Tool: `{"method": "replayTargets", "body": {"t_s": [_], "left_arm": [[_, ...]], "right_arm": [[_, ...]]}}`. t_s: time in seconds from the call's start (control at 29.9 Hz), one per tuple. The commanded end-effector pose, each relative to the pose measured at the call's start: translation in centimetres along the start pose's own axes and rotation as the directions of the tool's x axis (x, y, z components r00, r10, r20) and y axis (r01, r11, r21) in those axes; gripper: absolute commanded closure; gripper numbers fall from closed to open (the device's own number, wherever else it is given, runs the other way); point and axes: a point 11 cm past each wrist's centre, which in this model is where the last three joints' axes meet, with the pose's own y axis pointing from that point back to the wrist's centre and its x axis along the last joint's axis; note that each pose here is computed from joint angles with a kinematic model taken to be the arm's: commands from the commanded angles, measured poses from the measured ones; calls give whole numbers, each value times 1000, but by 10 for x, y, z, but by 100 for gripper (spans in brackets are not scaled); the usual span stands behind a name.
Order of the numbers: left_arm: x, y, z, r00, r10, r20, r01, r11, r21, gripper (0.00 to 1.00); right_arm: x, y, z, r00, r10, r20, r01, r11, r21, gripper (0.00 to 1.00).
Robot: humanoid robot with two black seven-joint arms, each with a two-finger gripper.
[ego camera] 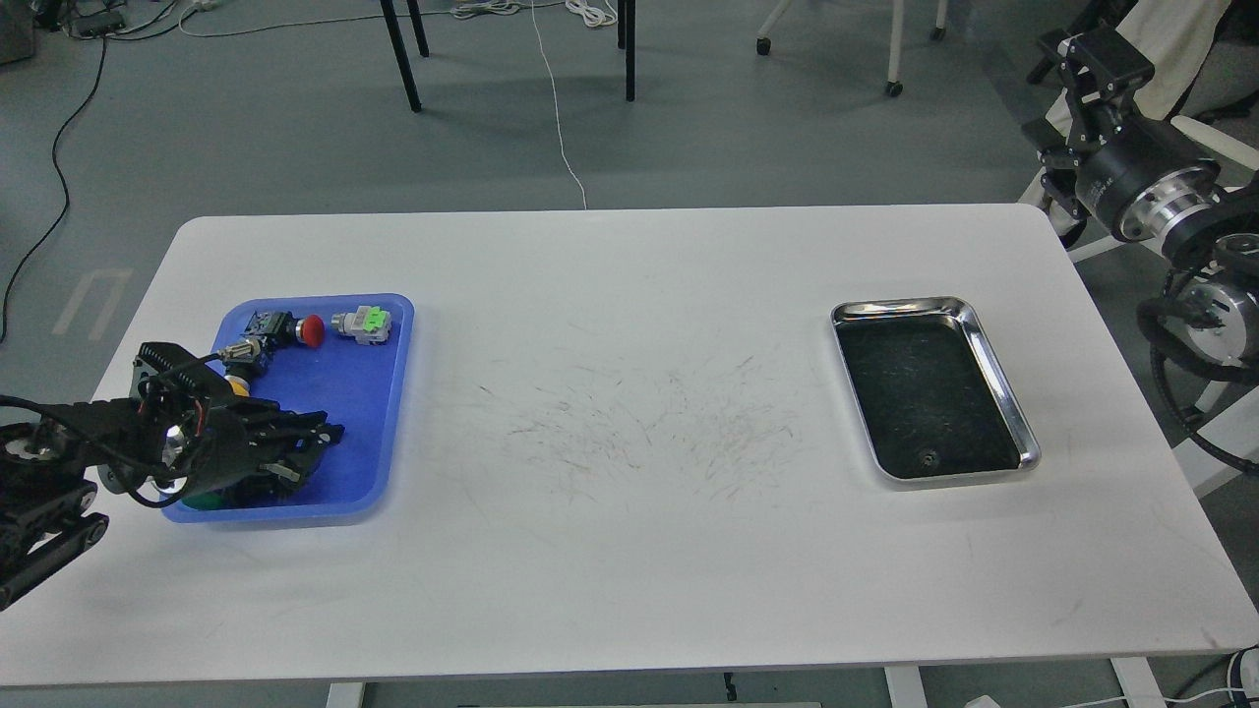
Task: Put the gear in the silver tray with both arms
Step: 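Close the left gripper on a black gear in the blue tray, then lift the black gear and carry it toward the silver tray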
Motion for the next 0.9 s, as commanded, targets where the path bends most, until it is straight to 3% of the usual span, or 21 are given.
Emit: {"method": "replayTargets", "body": {"t_s": [0.0,0.4,0.64,0.87], "left_arm": [[1,5,-5,1000,-2,5,2,1000,13,91],[33,44,-35,998,54,46,-57,995,79,92],[121,59,-25,971,239,4,-239,971,28,93],[184,41,19,953,299,50,-293,951,-102,97]], "right_arm": [[0,0,1,1000,2,1,-2,1000,-1,6],[-2,2,11,1000,4,7,-4,1000,-17,6],[-6,2,11,1000,0,9,1,1000,-16,6],[-5,2,10,1000,0,9,1,1000,-14,6]]}}
